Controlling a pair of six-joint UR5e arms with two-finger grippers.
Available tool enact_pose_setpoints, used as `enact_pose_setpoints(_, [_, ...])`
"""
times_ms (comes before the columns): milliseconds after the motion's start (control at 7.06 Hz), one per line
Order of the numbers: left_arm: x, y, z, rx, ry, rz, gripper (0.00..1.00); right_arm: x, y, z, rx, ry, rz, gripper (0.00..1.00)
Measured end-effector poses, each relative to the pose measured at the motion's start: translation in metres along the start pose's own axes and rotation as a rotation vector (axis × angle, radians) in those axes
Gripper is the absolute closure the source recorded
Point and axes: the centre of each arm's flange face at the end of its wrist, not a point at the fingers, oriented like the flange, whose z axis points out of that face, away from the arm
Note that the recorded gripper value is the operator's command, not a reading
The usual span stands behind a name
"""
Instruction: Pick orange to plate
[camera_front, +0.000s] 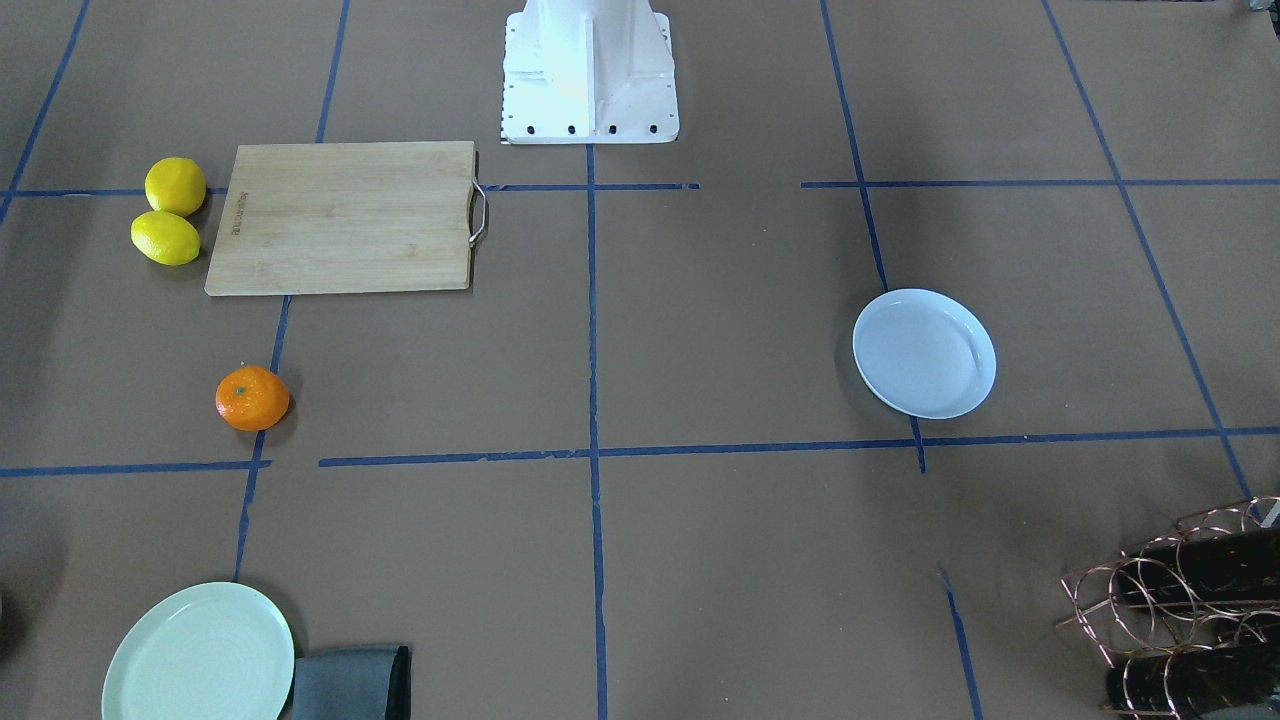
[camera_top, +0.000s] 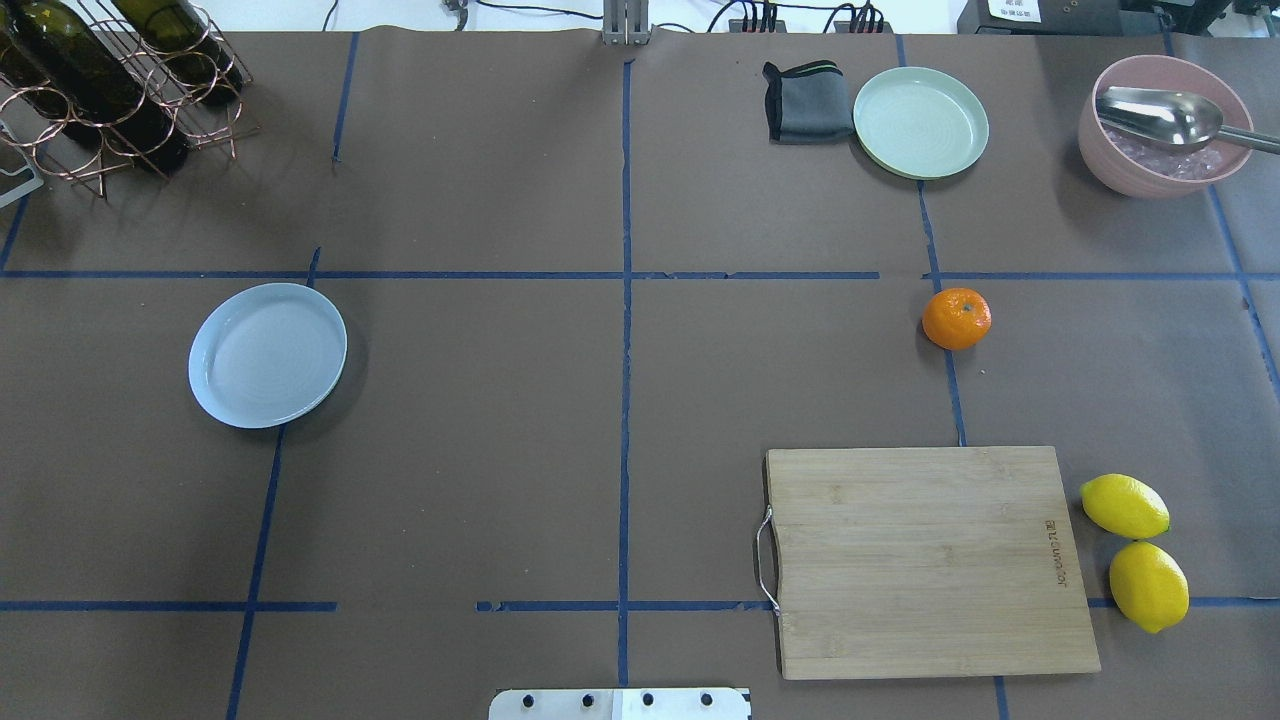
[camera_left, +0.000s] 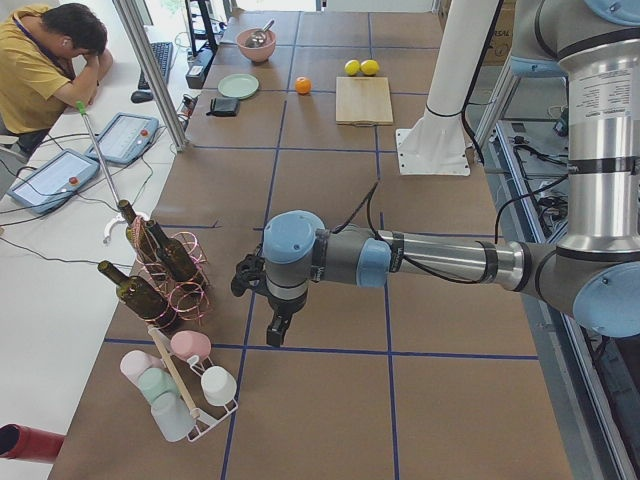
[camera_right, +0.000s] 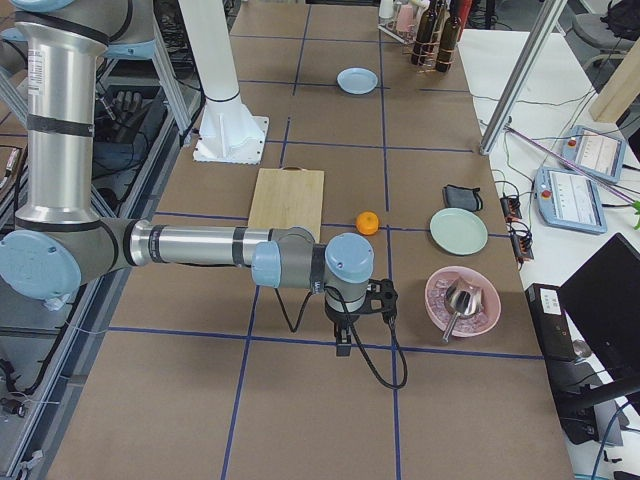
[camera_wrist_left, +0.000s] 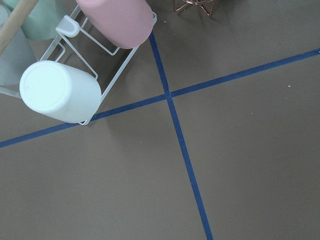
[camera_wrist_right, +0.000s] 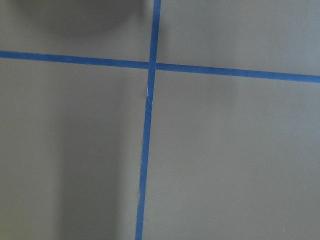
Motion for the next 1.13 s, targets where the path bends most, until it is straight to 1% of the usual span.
enact_pose_setpoints(425, [0.003,-0.002,-0.003,0.011,-0.002,0.010,0.00,-0.003,-0.001,0.000,-0.001,0.000,-0.008,0.00])
enact_pose_setpoints(709, [0.011,-0.011,-0.006,0.041,-0.014,0.056,0.00,-0.023,-0.011,0.001,0.001,-0.002,-0.052,0.00])
enact_pose_setpoints(850, [0.019,-0.020,-0.008,0.078,-0.021,0.106,0.00,-0.040,-0.021,0.000,0.023,-0.003,-0.104,0.00])
enact_pose_setpoints(992, [0.027,-0.033,-0.016,0.158,-0.035,0.185,0.00,-0.054,-0.030,-0.005,0.074,-0.001,-0.167,0.00])
enact_pose_setpoints(1134, [0.036,-0.044,-0.026,0.267,-0.055,0.285,0.00,-0.064,-0.039,-0.012,0.139,0.002,-0.229,0.00])
